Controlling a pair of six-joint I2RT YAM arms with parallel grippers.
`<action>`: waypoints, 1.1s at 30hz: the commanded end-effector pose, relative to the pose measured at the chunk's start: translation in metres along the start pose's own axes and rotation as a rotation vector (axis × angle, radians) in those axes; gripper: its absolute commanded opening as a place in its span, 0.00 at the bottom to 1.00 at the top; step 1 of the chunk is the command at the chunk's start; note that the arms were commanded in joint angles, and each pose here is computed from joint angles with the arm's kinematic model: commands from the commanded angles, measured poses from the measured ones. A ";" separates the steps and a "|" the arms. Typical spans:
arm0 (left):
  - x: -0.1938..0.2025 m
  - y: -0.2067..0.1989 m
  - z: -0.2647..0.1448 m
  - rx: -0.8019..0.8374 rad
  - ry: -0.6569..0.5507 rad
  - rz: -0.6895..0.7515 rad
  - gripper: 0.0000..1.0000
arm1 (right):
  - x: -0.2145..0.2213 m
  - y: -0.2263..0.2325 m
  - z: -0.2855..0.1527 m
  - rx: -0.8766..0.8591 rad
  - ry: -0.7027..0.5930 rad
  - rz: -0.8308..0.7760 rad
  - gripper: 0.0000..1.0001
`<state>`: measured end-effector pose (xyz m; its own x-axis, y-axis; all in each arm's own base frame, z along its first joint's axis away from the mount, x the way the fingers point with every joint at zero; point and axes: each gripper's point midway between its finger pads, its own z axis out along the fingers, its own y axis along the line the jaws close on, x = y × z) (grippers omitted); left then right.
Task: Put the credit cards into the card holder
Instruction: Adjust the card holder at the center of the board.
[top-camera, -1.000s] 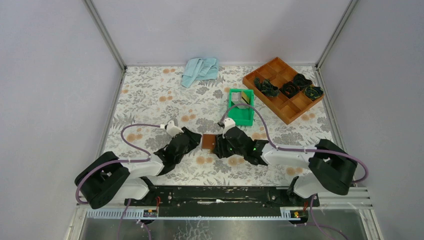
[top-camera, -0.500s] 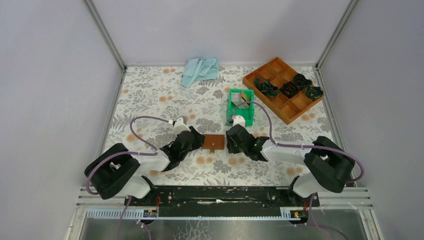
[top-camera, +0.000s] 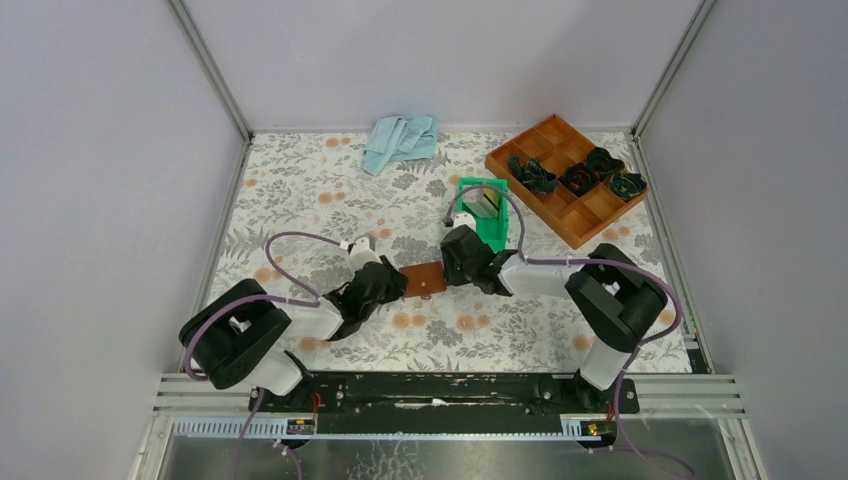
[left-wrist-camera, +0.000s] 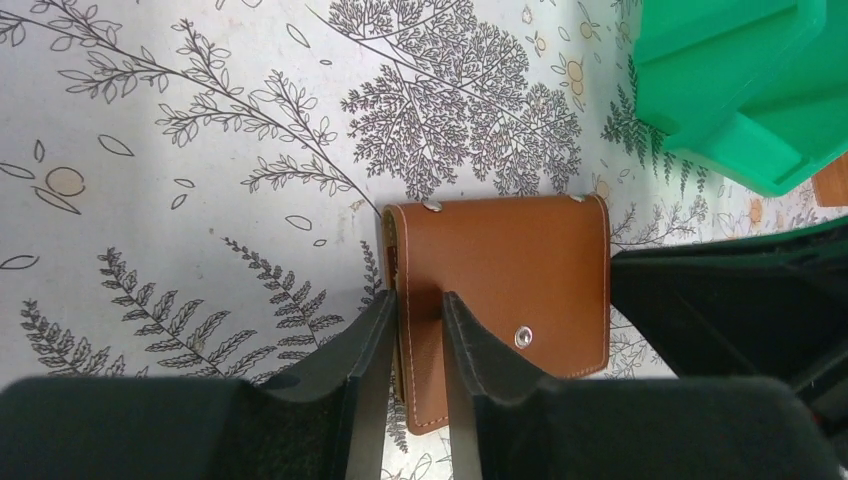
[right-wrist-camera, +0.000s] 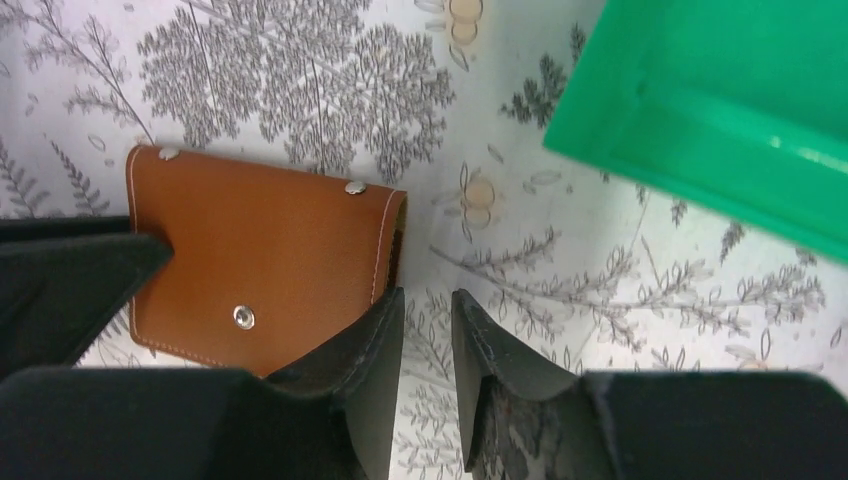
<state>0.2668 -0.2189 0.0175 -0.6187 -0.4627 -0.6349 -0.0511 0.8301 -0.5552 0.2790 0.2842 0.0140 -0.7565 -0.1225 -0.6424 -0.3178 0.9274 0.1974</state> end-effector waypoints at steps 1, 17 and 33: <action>0.002 -0.010 -0.005 0.058 0.012 -0.032 0.29 | -0.013 0.029 0.012 -0.129 0.002 -0.004 0.33; 0.029 -0.026 -0.032 0.105 0.051 -0.032 0.28 | -0.047 0.077 0.045 -0.298 0.021 -0.053 0.33; -0.008 -0.044 -0.052 0.093 -0.066 -0.022 0.49 | -0.113 0.065 0.007 -0.198 -0.194 -0.098 0.50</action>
<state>0.2208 -0.2373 0.0525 -0.6205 -0.4892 -0.6129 0.0056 0.7787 -0.6273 0.3326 0.3604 0.0340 -0.7081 -0.1659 -0.6864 -0.4792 0.8268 0.2944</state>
